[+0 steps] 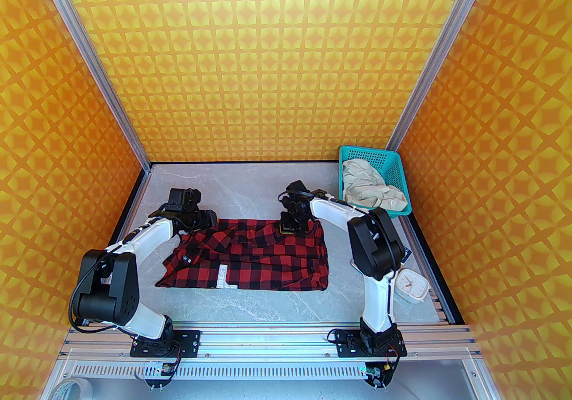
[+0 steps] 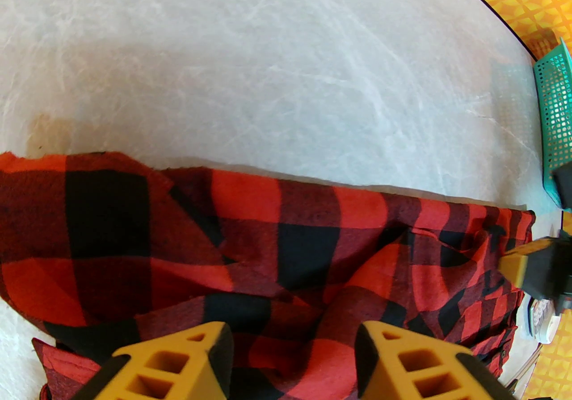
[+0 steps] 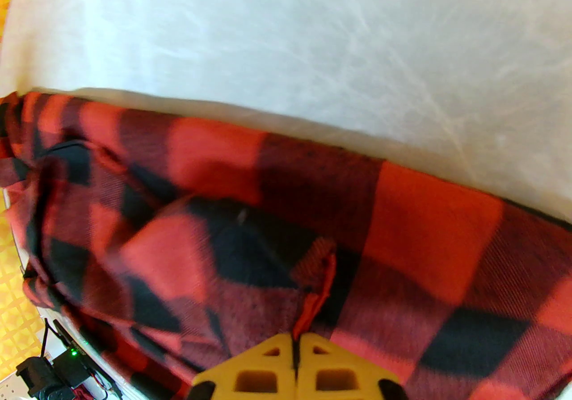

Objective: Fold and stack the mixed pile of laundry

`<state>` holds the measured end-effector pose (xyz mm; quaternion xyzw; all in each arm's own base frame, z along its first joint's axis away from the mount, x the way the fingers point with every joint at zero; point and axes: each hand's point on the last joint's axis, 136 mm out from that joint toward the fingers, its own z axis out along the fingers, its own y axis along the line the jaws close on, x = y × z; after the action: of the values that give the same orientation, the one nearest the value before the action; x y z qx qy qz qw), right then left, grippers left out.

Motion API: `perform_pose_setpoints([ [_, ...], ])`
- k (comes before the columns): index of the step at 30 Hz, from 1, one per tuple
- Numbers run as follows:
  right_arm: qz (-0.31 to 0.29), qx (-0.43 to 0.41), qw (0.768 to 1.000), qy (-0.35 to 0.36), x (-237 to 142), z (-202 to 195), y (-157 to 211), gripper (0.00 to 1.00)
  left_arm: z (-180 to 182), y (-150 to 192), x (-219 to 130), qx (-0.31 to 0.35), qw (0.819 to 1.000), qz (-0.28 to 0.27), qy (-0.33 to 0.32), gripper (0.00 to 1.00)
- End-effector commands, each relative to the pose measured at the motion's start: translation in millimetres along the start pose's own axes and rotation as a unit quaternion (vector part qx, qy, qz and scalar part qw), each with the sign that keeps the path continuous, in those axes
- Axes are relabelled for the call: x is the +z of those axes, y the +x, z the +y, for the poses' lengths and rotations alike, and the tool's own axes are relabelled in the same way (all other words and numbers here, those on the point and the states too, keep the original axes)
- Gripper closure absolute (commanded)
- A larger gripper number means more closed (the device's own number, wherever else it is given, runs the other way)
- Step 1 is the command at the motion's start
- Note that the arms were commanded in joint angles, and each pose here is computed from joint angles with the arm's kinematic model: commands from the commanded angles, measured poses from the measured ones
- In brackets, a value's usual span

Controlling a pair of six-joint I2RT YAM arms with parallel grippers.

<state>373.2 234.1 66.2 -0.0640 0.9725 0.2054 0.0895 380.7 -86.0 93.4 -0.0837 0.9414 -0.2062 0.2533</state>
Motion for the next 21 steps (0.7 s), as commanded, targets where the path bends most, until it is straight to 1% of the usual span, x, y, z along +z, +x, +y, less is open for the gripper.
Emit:
perform_pose_setpoints([
  [1, -0.066, -0.031, 0.997, 0.011, -55.4, 15.8, -15.1, 1.00, -0.6, -3.1, -11.9, 0.008, 1.000, -0.013, 0.009, 0.50],
  [4, -0.099, -0.041, 0.994, 0.035, -83.8, 13.2, -16.7, 1.00, 0.7, -3.7, -15.3, 0.008, 1.000, -0.015, 0.008, 0.49],
  [6, -0.118, -0.064, 0.990, 0.040, -100.1, 15.3, -16.5, 1.00, 1.0, -3.2, -15.7, 0.009, 1.000, -0.014, 0.007, 0.49],
  [11, -0.152, -0.123, 0.978, 0.074, -125.7, 9.9, -15.0, 1.00, 2.0, -2.9, -15.2, 0.009, 1.000, -0.014, 0.007, 0.49],
  [14, -0.172, -0.174, 0.968, 0.059, -139.4, 21.2, -17.0, 1.00, 2.5, -1.1, -13.9, 0.010, 1.000, -0.011, 0.006, 0.49],
  [17, -0.217, -0.251, 0.942, 0.055, -154.7, 34.2, -30.6, 1.00, 3.2, -1.2, -13.1, 0.010, 1.000, -0.010, 0.005, 0.49],
  [18, -0.228, -0.288, 0.929, 0.055, -160.3, 40.2, -35.1, 1.00, 3.6, -0.8, -12.6, 0.010, 1.000, -0.009, 0.005, 0.49],
  [21, -0.272, -0.394, 0.876, 0.060, -180.1, 58.0, -46.5, 1.00, 1.9, -1.6, -13.3, 0.011, 1.000, -0.010, 0.009, 0.49],
])
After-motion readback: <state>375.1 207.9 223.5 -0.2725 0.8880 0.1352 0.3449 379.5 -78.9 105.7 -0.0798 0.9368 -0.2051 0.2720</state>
